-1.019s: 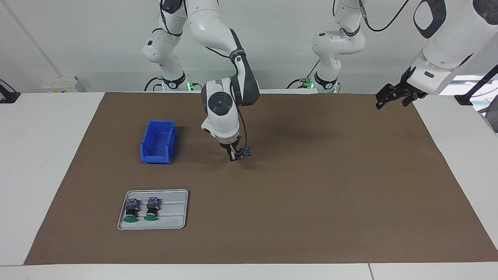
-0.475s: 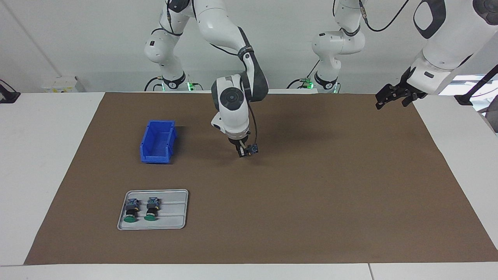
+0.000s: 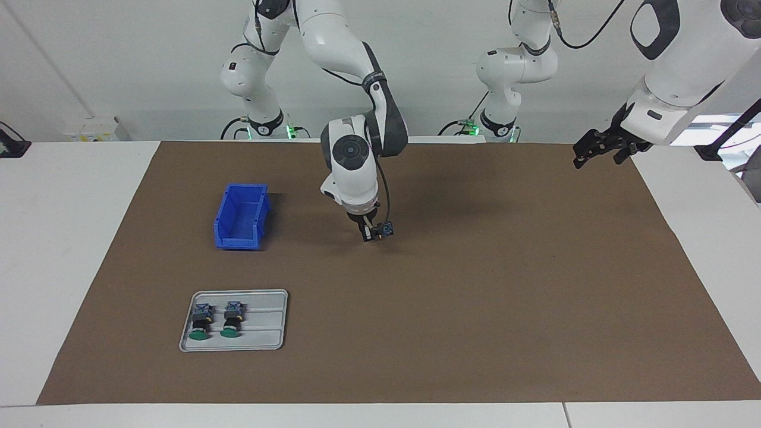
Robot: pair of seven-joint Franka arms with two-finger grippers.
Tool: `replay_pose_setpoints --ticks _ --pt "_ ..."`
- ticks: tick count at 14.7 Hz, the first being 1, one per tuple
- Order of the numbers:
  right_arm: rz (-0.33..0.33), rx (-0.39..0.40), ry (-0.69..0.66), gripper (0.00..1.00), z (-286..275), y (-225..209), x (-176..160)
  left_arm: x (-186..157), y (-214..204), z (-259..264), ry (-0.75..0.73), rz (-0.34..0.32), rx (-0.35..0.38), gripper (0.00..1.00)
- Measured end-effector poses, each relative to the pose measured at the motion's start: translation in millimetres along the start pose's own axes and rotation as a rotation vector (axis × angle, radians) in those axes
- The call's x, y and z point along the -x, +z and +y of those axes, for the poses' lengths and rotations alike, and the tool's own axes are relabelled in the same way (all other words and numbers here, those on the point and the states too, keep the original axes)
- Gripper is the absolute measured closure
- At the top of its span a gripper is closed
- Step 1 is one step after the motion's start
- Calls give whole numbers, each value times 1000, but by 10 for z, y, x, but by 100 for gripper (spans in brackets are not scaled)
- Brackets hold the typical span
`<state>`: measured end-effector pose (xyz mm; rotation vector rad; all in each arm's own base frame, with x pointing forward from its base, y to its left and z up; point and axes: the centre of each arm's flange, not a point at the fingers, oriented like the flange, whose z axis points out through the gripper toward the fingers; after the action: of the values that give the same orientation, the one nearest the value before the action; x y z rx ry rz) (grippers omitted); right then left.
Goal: Place and press button with both arms
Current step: 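Lower the green button onto the table and open the right gripper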
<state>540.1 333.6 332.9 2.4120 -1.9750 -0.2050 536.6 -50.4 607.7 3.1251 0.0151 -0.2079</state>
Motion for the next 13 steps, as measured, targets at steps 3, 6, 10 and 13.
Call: replay_pose_setpoints --ticks 3,6,10,13 --pt "1 2 -5 60 17 14 33 -1 -1 0 0 1 0 0" --pt "2 4 -5 59 25 27 34 -3 -2 -3 -1 2 0 0" --pt "3 6 -4 30 27 33 29 -4 -3 -5 -1 3 1 0" --pt "3 4 -2 19 22 24 16 -5 -4 -6 -5 4 1 0"
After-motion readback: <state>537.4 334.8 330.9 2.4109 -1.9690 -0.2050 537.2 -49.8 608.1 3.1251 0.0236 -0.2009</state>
